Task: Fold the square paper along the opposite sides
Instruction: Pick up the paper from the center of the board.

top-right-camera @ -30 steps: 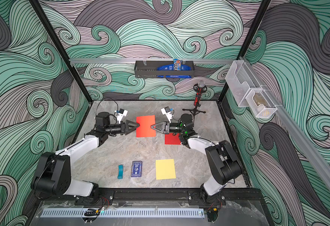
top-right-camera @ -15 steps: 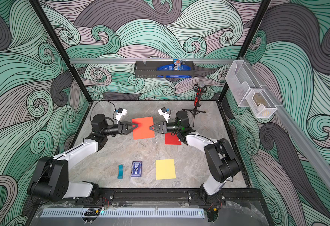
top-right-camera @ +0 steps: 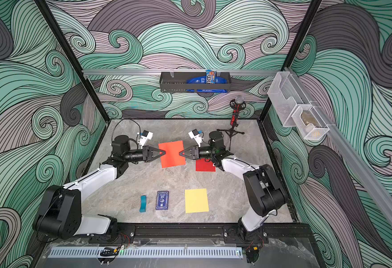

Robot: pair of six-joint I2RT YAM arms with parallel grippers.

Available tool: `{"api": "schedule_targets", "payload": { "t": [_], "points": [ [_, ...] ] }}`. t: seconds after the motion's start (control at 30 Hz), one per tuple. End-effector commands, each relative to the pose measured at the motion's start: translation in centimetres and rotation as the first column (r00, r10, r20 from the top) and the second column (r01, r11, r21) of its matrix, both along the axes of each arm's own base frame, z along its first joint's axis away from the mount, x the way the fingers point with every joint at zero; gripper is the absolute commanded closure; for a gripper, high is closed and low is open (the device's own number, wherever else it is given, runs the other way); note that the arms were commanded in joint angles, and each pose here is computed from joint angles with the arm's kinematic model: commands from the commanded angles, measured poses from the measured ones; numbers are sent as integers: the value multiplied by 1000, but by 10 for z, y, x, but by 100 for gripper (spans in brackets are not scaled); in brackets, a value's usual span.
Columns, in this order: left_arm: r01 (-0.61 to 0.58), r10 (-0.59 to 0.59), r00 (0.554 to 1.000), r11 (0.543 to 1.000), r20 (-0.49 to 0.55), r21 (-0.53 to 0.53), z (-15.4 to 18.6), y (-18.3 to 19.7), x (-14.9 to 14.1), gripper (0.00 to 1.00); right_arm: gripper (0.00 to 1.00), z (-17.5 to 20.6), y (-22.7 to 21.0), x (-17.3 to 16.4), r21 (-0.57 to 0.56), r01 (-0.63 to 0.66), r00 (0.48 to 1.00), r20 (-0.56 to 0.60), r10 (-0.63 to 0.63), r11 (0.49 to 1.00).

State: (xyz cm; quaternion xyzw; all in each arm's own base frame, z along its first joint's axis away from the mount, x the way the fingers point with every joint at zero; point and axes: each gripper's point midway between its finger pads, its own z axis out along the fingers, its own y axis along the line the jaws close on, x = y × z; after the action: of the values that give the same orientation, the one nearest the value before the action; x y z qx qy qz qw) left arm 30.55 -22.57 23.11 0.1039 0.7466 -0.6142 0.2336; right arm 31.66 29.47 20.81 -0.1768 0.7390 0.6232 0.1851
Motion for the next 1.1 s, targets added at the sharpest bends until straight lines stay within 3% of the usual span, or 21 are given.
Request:
{"api": "schedule_targets", "payload": {
  "t": [0.0, 0.17, 0.33, 0.57, 0.77, 1.07],
  "points": [
    [-9, 8, 999, 999, 43, 30, 7, -3, 8, 100, 86, 19, -4, 1, 14, 0, 997, 80, -1, 1000],
    [-14, 11, 998, 999, 63, 48, 21, -2, 8, 100, 64, 8, -21, 30, -27, 106, 986, 136, -101, 994],
    [1, -4, 997, 999, 74, 40, 27, -2, 0, 100, 57, -23, -28, 63, -109, 205, 966, 186, -183, 973],
    [64, -59, 995, 996, 86, -56, 44, -8, -6, 100, 50, -56, -12, 65, -152, 167, 976, 166, -142, 974],
    [77, -70, 994, 994, 83, -75, 43, -11, -2, 100, 38, -32, 15, 27, -13, 32, 986, 166, -30, 999],
    [73, -67, 995, 995, 80, -70, 32, -11, 1, 100, 42, 16, -8, -7, 163, 0, 986, 164, -27, 987]
  ]
}}
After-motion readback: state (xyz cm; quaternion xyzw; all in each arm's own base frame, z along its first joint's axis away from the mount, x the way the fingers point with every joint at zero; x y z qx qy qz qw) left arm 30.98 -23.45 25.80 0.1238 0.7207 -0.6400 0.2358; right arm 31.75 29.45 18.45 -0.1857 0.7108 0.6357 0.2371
